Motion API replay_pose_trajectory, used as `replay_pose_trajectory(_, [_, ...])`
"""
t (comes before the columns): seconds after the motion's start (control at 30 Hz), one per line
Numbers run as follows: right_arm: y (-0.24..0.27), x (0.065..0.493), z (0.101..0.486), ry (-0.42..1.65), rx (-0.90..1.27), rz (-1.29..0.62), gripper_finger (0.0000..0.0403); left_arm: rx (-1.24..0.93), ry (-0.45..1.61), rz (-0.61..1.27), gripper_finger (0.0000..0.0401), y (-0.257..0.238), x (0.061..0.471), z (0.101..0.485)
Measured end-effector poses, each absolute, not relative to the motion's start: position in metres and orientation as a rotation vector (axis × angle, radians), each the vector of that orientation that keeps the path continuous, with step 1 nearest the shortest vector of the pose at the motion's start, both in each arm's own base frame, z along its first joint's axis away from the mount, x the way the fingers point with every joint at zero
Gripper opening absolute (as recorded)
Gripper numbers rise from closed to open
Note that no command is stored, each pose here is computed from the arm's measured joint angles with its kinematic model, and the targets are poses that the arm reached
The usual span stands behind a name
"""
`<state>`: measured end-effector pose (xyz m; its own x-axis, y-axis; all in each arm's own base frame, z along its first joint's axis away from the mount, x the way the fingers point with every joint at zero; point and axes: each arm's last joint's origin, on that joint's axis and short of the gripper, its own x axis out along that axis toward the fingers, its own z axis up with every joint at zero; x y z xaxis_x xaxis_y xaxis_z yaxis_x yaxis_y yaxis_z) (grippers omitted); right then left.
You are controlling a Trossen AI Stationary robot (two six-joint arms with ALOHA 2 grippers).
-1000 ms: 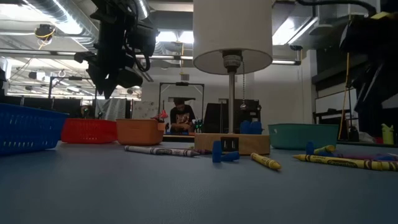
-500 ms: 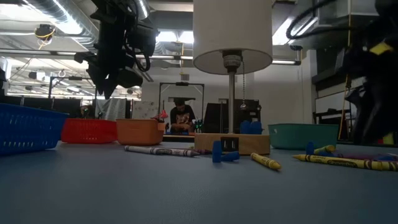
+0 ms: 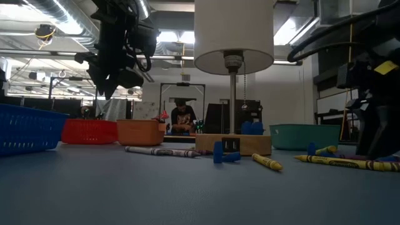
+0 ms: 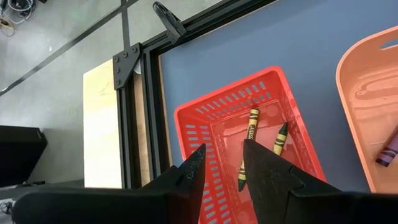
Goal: Sort crayons
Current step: Put the violet crayon into the orange bin
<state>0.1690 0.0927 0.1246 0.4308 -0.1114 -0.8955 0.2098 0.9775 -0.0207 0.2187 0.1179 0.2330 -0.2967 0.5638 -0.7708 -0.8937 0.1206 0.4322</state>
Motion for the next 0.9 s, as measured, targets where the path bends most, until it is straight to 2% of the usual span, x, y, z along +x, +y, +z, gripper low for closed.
replay_pose_trajectory(0.47, [0.093, 0.169, 0.124, 1.112, 0.100, -0.198, 0.0011, -0.323, 1.159, 1.400, 0.0092, 0.100, 0.230, 0.233])
replay_pose_trajectory(0.77, [0.098, 0.176, 0.134, 1.121, 0.090, -0.142, 0.0023, -0.207, 1.160, 1.233, 0.0092, 0.055, 0.244, 0.233])
replay_pose_trajectory(0.9, [0.100, 0.180, 0.142, 1.129, 0.063, -0.133, 0.0016, -0.149, 1.157, 1.149, 0.0092, 0.031, 0.248, 0.233])
